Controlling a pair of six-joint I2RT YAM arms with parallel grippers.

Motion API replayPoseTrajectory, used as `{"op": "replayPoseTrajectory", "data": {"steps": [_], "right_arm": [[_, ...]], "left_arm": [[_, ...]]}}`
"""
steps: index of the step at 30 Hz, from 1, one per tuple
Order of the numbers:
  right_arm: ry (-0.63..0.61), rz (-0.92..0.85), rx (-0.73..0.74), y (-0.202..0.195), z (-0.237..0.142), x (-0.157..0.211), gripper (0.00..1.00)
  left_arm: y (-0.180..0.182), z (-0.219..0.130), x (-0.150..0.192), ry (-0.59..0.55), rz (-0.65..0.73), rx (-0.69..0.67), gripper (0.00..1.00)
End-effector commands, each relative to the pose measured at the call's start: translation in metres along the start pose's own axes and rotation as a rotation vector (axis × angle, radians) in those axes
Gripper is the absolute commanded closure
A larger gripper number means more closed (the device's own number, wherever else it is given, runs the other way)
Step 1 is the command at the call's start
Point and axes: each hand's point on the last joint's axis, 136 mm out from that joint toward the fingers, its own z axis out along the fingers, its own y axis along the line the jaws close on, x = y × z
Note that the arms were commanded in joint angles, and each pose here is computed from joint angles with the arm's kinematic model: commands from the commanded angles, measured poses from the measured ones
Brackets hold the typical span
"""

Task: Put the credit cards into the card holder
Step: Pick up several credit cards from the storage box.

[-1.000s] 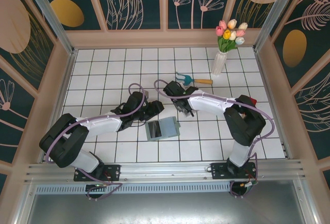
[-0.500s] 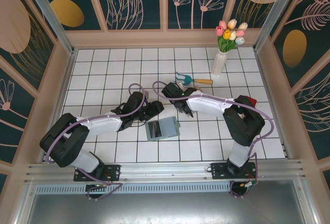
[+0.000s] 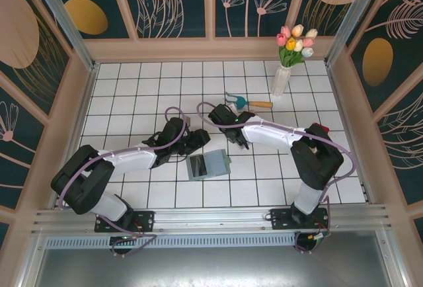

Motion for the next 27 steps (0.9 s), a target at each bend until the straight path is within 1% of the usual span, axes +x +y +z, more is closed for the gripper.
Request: {"op": "replayPoseTrajectory", "data": {"steps": [1,3,5,12,14,16,17,19,20,22,23,25,27], "right_arm": [[0.011,-0.016,0.034,-0.011,-0.005,0.005,0.85],[0.012,-0.017,0.033,-0.01,-0.005,0.005,0.86],[0.008,-0.019,0.022,-0.009,-0.006,0.004,0.84],[0.017,-0.026,0.004,-0.003,-0.001,0.006,0.83],[0.024,-0.03,0.009,-0.002,0.001,0.007,0.86],[0.027,-0.034,0.012,-0.002,0.001,0.008,0.85],[0.027,-0.035,0.013,-0.003,0.002,0.008,0.87],[0.03,-0.04,0.017,-0.003,0.002,0.008,0.87],[0.031,-0.04,0.025,-0.004,0.002,0.009,0.92],[0.024,-0.034,0.02,-0.005,-0.002,0.007,0.95],[0.018,-0.023,0.014,-0.006,-0.005,0.004,0.99],[-0.006,0.002,-0.01,-0.007,-0.016,-0.002,1.0],[-0.015,0.026,-0.064,-0.004,-0.026,-0.007,1.0]], "left_arm": [[0.003,0.001,0.003,0.008,0.007,-0.006,0.42],[0.002,0.001,0.003,0.008,0.007,-0.005,0.42],[0.002,0.001,0.003,0.009,0.008,-0.005,0.42],[0.002,0.001,0.003,0.01,0.009,-0.004,0.42],[0.002,0.001,0.003,0.011,0.009,-0.007,0.42],[0.003,0.0,0.003,0.012,0.011,-0.008,0.42],[0.002,0.0,0.004,0.012,0.01,-0.007,0.42],[0.003,0.0,0.004,0.011,0.011,-0.009,0.42],[0.003,0.0,0.003,0.01,0.01,-0.008,0.42],[0.003,0.0,0.004,0.012,0.011,-0.009,0.42],[0.004,0.0,0.004,0.012,0.011,-0.011,0.42],[0.003,0.0,0.002,0.006,0.01,-0.01,0.42],[0.002,-0.001,0.002,0.006,0.011,-0.011,0.42]]}}
